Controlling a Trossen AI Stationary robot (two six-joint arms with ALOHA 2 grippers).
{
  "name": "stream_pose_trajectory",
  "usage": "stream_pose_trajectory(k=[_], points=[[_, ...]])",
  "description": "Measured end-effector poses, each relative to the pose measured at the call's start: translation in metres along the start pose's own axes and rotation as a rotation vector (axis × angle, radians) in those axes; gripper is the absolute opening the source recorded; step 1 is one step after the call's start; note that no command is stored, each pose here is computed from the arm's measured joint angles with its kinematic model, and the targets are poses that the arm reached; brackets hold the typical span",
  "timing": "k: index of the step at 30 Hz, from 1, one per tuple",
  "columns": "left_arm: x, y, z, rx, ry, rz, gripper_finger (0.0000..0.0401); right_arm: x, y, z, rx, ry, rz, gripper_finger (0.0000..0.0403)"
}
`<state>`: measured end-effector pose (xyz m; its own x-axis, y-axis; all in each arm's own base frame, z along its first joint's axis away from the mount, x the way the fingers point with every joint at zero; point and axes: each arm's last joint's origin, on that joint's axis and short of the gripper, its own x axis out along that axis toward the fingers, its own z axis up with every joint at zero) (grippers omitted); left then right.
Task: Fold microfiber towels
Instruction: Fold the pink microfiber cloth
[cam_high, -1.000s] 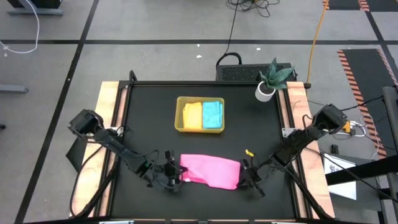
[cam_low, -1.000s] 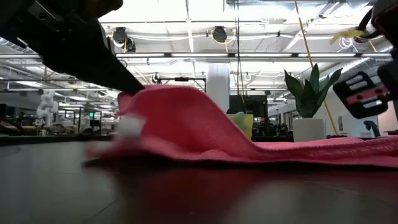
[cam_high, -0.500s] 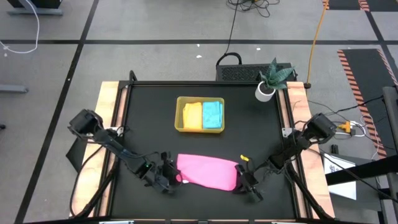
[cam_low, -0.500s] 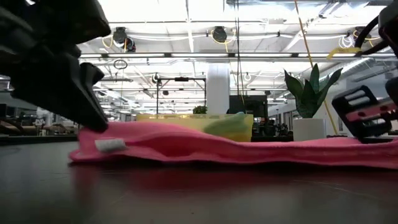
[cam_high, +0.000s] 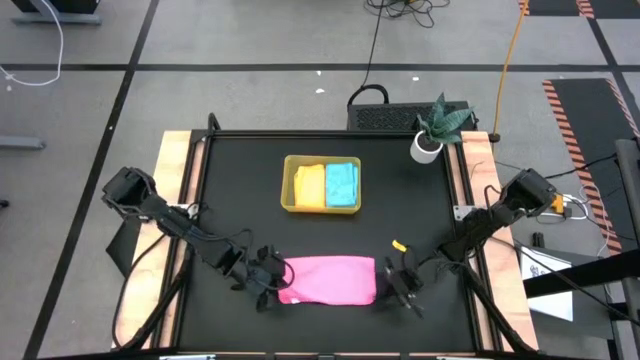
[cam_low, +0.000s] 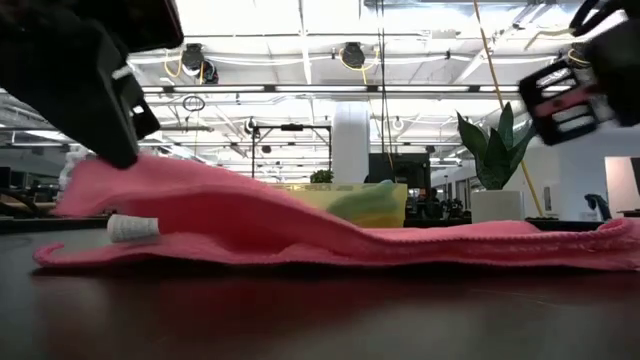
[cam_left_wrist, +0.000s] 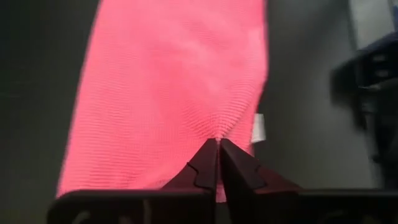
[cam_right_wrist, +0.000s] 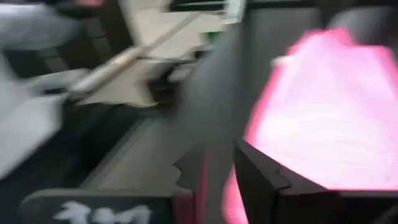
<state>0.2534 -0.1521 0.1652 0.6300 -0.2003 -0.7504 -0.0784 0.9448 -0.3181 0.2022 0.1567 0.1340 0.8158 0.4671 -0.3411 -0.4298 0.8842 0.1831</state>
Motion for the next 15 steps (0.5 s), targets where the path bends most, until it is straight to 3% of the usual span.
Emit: stream_pose_trajectory(k=[6,11,15], points=[[0.001,0.01,0.002,-0.05,0.031,0.05,0.0032,0.0,-0.03,-0.01,0.049,0.1,-0.285,0.0102],[0.001,0.005,0.004,-0.059,0.019,-0.022,0.0037,-0.002,-0.049,-0.015,0.1,0.176,-0.374,0.0104],[0.001,0.003,0.005,-0.103,0.024,-0.057,0.0075,-0.004,-0.056,-0.018,0.108,0.215,-0.407,0.0095]])
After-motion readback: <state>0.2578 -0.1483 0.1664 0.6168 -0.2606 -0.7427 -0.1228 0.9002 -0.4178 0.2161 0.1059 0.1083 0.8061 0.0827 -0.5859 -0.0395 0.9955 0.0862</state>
